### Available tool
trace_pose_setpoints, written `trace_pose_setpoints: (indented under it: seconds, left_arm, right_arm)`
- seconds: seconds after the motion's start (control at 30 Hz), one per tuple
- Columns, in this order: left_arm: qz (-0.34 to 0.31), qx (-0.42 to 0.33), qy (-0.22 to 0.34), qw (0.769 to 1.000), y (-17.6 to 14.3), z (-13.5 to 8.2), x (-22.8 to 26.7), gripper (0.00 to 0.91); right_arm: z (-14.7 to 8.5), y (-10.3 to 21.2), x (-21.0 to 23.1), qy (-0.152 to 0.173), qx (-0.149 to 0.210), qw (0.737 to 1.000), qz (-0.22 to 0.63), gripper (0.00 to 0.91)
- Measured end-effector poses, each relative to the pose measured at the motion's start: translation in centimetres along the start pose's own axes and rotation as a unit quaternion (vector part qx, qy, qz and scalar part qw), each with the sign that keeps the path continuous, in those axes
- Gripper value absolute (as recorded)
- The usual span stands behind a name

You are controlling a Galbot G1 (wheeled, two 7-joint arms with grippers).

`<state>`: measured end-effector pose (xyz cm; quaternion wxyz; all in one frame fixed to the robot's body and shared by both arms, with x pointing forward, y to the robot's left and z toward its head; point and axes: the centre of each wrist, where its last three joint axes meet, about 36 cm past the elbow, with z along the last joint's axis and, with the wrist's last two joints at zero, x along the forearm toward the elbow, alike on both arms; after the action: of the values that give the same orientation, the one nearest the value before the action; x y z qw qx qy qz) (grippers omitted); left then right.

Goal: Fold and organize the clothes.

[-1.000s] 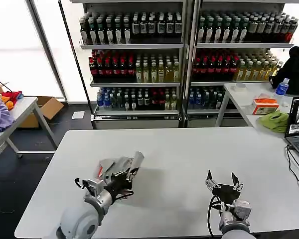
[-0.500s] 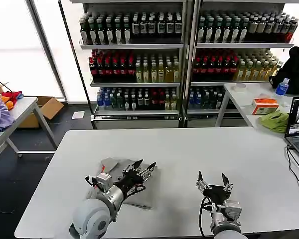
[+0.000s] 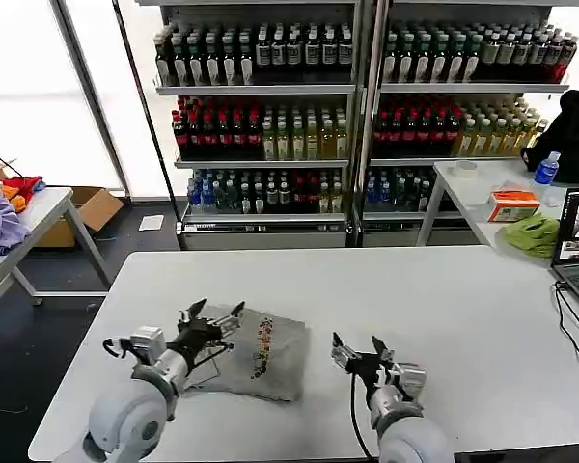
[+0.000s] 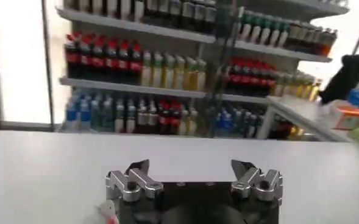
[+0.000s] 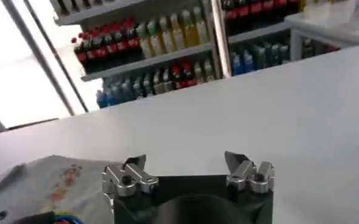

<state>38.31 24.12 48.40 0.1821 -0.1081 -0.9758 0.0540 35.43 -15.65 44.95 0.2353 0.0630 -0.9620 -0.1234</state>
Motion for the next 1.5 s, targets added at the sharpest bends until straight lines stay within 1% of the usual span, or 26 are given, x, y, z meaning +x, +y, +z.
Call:
trace_pose_setpoints:
  seconds: [0.23,0.3,0.33,0.37,0.43,0.5,0.53,0.57,0.6,0.67,0.73,0.77,0.8,0.83,0.87,0.9,1.23,1.37,1.5]
  left_arm:
    - [-0.049,-0.004,-0.001,0.999,2.0,-0.3,1.6,0.907]
    - [-0.060,-0.004,-0.001,0.998,2.4,-0.4,2.0,0.907]
    - [-0.064,-0.004,-0.001,0.998,2.5,-0.4,2.2,0.907]
    - [-0.068,-0.004,-0.001,0.998,2.7,-0.3,2.4,0.907]
    - [-0.076,-0.004,0.000,0.997,3.0,-0.3,2.6,0.907]
    - [-0.082,-0.003,0.000,0.997,3.2,-0.3,2.8,0.907]
    - [-0.084,-0.003,0.001,0.996,3.3,-0.2,2.9,0.907]
    - [-0.086,-0.003,0.000,0.996,3.3,-0.3,3.0,0.907]
    - [-0.087,-0.002,0.000,0.996,3.3,-0.3,3.1,0.907]
    - [-0.090,-0.002,0.001,0.996,3.4,-0.3,3.2,0.907]
    - [-0.092,-0.002,0.003,0.996,3.4,-0.1,3.3,0.907]
    - [-0.093,-0.001,0.004,0.996,3.5,-0.1,3.3,0.907]
    - [-0.094,-0.001,0.006,0.996,3.5,0.0,3.4,0.907]
    - [-0.095,0.000,0.006,0.995,3.6,0.0,3.4,0.907]
    - [-0.096,0.000,0.007,0.995,3.6,0.1,3.4,0.907]
    - [-0.096,0.000,0.007,0.995,3.6,0.1,3.4,0.907]
    - [-0.099,0.004,0.010,0.995,3.6,0.3,3.6,0.907]
    - [-0.098,0.007,0.010,0.995,3.4,0.4,3.6,0.907]
    - [-0.097,0.010,0.010,0.995,3.2,0.5,3.6,0.907]
  right_arm:
    - [-0.7,2.0,-3.3,0.041,-0.022,0.998,-0.048,0.907]
    - [-0.8,2.5,-4.1,0.051,-0.026,0.997,-0.056,0.887]
    - [-0.9,2.7,-4.5,0.056,-0.028,0.996,-0.058,0.836]
    - [-0.8,2.9,-4.8,0.061,-0.029,0.996,-0.060,0.816]
    - [-0.7,3.2,-5.4,0.070,-0.031,0.995,-0.064,0.806]
    - [-0.6,3.5,-6.0,0.079,-0.033,0.994,-0.068,0.776]
    - [-0.5,3.7,-6.2,0.083,-0.033,0.994,-0.069,0.715]
    - [-0.4,3.8,-6.5,0.086,-0.034,0.993,-0.069,0.695]
    - [-0.4,4.0,-6.7,0.089,-0.035,0.993,-0.070,0.615]
    - [-0.1,4.3,-7.1,0.096,-0.036,0.992,-0.071,0.544]
    - [0.1,4.6,-7.3,0.101,-0.037,0.991,-0.074,0.504]
    - [0.3,4.7,-7.4,0.103,-0.037,0.991,-0.074,0.393]
    - [0.5,4.8,-7.6,0.107,-0.037,0.991,-0.074,0.343]
    - [0.6,5.0,-7.7,0.108,-0.037,0.991,-0.074,0.262]
    - [0.7,5.0,-7.8,0.110,-0.037,0.991,-0.073,0.050]
    - [0.8,5.1,-7.9,0.111,-0.037,0.991,-0.072,0.000]
    - [1.3,4.9,-7.8,0.111,-0.028,0.991,-0.063,0.000]
    - [1.0,4.4,-7.7,0.104,-0.019,0.993,-0.057,0.000]
    - [0.2,3.2,-7.5,0.093,-0.008,0.994,-0.051,0.000]
